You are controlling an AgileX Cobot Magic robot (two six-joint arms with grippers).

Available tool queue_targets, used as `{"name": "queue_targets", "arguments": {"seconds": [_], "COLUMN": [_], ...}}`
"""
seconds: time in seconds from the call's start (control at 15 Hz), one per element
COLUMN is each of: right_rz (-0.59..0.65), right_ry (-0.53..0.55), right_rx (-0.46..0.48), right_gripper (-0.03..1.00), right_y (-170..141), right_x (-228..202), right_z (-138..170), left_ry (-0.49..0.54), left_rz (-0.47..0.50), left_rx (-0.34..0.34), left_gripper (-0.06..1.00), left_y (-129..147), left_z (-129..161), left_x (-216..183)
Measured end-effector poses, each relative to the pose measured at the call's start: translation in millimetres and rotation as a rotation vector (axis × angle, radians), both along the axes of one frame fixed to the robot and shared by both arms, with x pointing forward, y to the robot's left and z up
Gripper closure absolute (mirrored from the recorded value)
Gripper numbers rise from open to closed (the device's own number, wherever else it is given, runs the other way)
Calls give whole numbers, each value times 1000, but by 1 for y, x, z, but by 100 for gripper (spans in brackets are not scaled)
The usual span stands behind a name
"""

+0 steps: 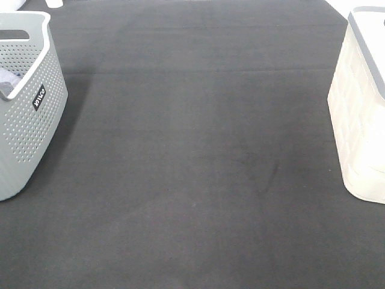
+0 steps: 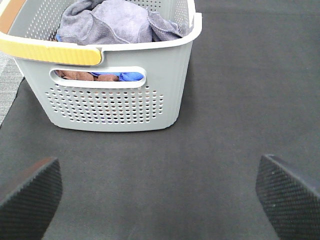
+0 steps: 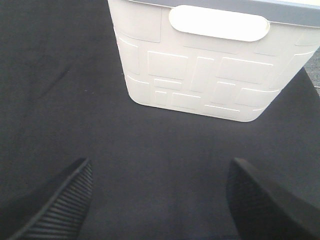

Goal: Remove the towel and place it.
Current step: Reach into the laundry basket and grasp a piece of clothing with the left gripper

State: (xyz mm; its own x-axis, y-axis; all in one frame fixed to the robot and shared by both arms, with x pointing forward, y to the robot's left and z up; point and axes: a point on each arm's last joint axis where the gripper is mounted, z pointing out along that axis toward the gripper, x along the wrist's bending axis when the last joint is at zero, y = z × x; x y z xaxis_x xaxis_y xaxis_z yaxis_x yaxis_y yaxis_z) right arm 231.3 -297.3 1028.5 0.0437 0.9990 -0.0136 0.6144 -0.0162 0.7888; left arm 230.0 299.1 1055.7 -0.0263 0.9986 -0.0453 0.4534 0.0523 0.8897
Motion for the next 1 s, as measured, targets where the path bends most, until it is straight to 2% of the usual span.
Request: {"name": "queue_targets", "arguments": {"seconds": [1.0], "right_rz": [0], "right_ry": [0], "right_rx": [0], "right_gripper": [28], "right_y": [0], "right_x": [0], "right_z": [0], "left_ry": [0], "left_rz": [0], "left_rx": [0], "left_gripper": [-4], "left_y": [0], "left_z": [0], "left_x": [0]}}
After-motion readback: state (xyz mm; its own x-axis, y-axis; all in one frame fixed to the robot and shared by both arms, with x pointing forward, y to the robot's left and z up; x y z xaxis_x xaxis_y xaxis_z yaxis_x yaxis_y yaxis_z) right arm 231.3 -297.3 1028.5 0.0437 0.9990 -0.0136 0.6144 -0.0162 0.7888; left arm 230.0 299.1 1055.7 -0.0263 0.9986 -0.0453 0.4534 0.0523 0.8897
